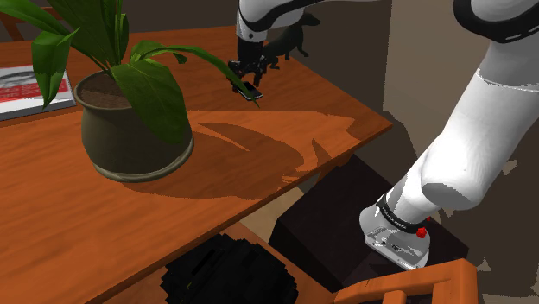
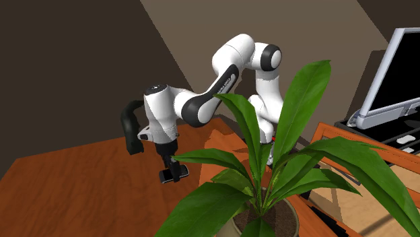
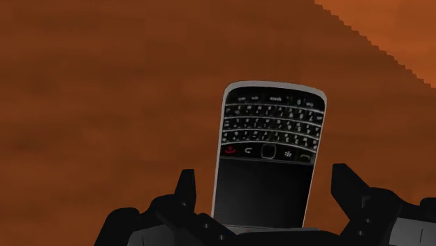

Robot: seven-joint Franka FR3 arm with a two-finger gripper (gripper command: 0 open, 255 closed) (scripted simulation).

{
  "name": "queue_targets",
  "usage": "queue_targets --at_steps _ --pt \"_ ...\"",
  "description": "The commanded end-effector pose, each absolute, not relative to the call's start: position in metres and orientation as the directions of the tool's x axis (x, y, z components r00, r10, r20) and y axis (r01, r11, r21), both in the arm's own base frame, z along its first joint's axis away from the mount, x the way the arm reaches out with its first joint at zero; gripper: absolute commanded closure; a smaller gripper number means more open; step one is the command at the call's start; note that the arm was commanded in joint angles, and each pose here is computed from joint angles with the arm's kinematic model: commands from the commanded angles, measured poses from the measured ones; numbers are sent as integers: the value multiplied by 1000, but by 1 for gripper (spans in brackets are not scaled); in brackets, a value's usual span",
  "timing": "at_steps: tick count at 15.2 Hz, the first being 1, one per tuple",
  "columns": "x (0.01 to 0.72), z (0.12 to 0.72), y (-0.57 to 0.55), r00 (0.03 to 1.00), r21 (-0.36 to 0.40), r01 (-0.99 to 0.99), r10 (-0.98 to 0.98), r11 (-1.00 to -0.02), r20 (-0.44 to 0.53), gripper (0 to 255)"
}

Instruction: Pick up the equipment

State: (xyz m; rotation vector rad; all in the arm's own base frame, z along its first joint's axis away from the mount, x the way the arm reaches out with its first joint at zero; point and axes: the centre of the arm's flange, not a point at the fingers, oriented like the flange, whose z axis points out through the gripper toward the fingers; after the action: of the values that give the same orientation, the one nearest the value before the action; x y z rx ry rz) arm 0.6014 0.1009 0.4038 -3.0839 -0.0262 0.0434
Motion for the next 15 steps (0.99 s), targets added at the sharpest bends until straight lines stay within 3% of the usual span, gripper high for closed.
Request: queue_targets --at_steps 1,15 --pt "602 402 101 999 -58 16 18 -998 -27 255" --pt "601 429 101 999 -58 16 18 -998 -27 255"
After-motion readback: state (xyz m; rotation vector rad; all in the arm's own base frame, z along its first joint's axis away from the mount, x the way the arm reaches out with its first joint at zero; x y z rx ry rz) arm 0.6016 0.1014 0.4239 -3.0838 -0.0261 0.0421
